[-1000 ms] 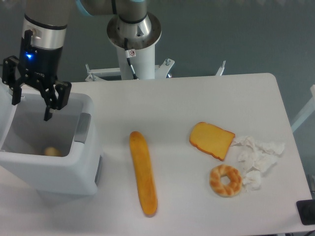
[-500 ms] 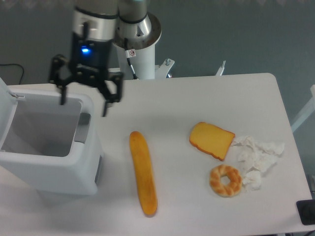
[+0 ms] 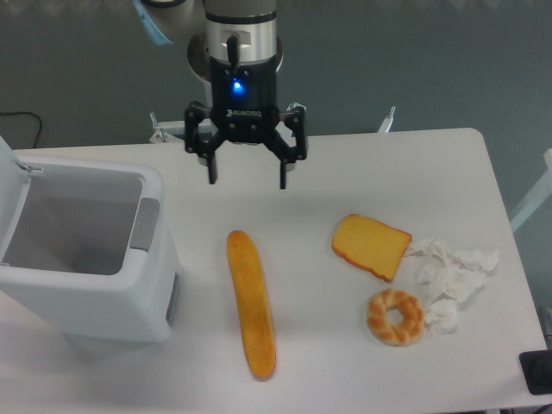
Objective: Place the round bread in the trash can
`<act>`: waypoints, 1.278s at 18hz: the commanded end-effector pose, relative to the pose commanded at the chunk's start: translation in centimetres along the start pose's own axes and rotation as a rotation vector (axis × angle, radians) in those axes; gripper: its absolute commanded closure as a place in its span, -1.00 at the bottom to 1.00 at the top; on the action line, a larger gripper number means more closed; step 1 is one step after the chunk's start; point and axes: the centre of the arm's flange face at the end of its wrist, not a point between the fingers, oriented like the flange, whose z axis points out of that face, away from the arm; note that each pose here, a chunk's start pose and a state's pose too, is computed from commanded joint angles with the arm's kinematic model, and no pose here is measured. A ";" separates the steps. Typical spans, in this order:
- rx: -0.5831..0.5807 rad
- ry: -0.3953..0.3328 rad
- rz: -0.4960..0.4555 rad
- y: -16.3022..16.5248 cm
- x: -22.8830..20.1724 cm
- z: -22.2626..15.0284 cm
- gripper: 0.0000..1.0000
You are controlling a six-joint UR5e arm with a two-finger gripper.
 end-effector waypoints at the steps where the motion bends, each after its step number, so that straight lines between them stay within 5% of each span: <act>1: -0.006 -0.001 0.023 0.1 0.1 0.2 -1.00; 12: -0.106 -0.104 0.218 1.5 -0.8 -0.2 -1.00; 23: -0.117 -0.106 0.238 1.8 -0.7 0.2 -1.00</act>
